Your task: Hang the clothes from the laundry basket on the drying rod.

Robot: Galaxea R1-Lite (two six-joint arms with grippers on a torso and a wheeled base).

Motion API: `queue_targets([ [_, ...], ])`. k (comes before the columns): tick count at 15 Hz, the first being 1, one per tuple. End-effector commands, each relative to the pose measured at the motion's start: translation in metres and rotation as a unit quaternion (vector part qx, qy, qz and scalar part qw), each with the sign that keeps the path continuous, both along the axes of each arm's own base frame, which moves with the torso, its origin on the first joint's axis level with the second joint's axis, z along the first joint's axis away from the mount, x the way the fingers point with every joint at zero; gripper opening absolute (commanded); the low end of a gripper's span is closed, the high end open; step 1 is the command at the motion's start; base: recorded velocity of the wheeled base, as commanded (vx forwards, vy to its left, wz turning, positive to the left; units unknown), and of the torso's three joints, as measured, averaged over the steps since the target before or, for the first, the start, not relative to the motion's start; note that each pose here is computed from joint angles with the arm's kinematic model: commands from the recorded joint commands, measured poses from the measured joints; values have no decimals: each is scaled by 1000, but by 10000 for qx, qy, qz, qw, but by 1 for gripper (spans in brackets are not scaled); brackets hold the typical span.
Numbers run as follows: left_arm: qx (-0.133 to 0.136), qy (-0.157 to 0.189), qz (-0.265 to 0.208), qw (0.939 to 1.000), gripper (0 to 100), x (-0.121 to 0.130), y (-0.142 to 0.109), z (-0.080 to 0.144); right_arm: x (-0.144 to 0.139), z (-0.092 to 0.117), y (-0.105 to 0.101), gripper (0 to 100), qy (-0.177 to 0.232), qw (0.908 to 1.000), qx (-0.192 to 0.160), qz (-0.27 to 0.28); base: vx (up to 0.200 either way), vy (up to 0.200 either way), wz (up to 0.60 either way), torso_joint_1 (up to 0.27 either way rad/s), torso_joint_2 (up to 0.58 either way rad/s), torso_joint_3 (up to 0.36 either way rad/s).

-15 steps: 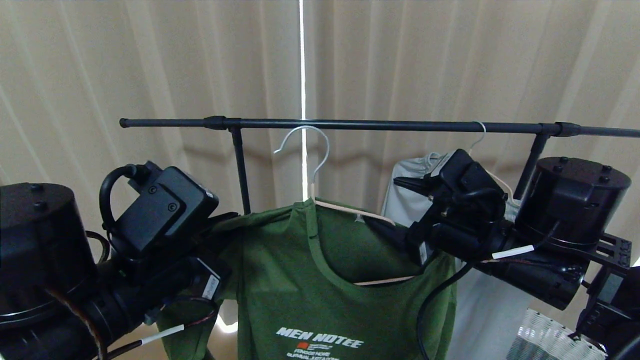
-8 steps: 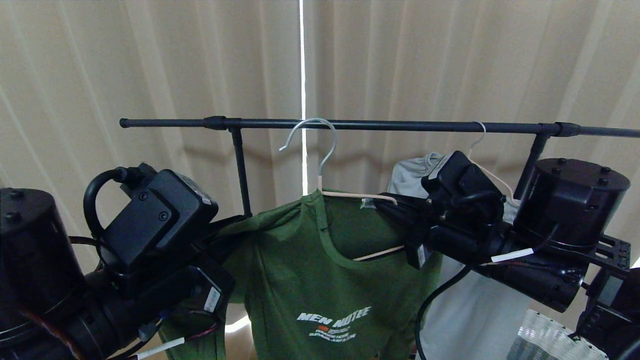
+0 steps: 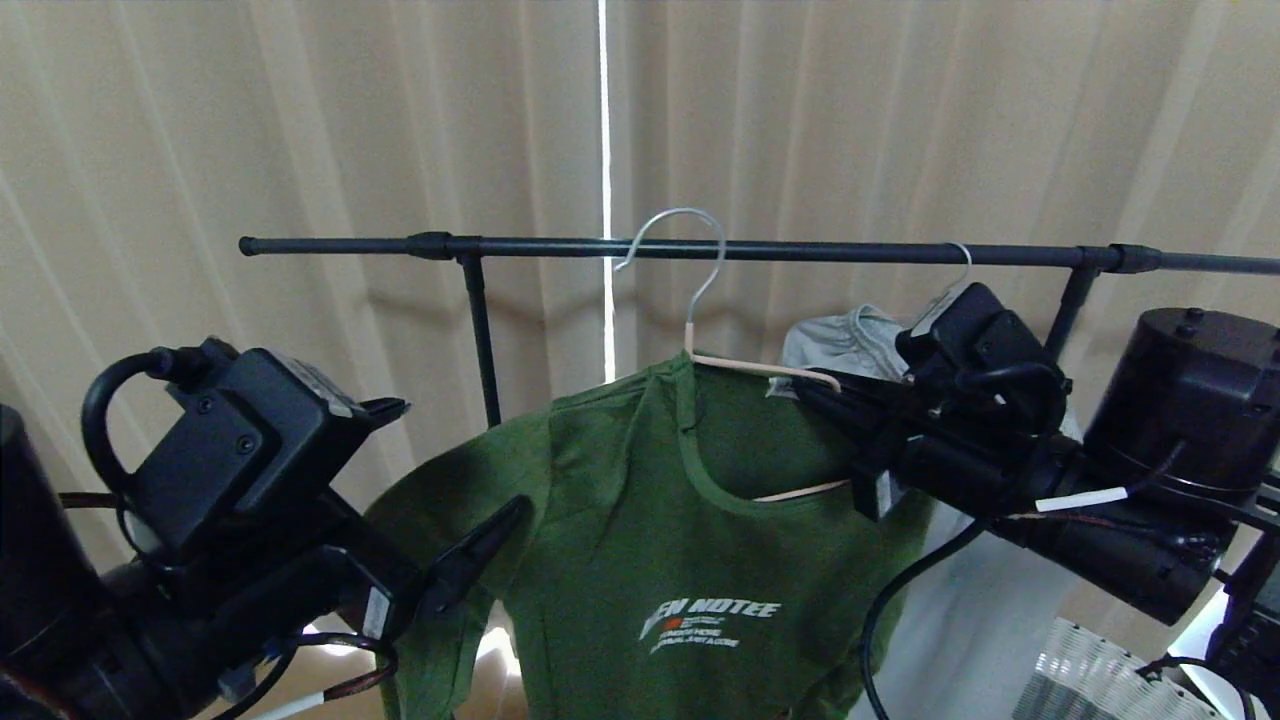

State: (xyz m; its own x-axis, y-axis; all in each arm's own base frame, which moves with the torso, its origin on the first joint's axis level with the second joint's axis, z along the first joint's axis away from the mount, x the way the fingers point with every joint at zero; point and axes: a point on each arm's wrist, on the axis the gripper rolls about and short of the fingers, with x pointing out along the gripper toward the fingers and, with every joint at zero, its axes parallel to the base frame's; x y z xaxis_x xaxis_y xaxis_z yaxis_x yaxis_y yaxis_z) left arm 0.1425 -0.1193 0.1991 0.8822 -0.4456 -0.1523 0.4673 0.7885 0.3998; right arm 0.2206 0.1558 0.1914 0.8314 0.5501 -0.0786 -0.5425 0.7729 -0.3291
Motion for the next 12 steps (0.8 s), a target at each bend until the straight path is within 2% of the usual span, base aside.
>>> queue_targets([
  [1,-109,-99,78,9999,100,-6,14,2,-6,5,-17,0,-86,9998,55,-193,0,0,0,0,0,0],
  [3,-119,-84,133,9998,100,-6,19,1,-7,5,-23,0,-86,9995,54,-292,0,0,0,0,0,0],
  [4,-34,70,207,9998,100,-8,27,-10,-7,7,-29,0,-119,9991,75,-392,0,0,0,0,0,0],
  [7,190,414,419,9981,100,-8,37,-32,-9,10,-31,0,-185,9990,128,-392,0,0,0,0,0,0],
  [8,174,489,407,9978,100,-7,36,-34,-9,11,-31,0,-192,9990,132,-392,0,0,0,0,0,0],
  [9,-3,767,298,9966,100,-2,32,-39,-11,13,-32,0,-217,9990,150,-354,0,0,0,0,0,0],
  [10,-96,883,192,9959,100,1,29,-40,-12,13,-31,0,-223,9991,155,-331,0,0,0,0,0,0],
  [11,-110,988,79,9950,100,5,26,-42,-12,14,-31,0,-242,9990,167,-323,0,0,0,0,0,0],
  [12,-93,1014,80,9948,0,7,26,-43,-13,15,-32,0,-261,9990,180,-323,0,0,0,0,0,0],
])
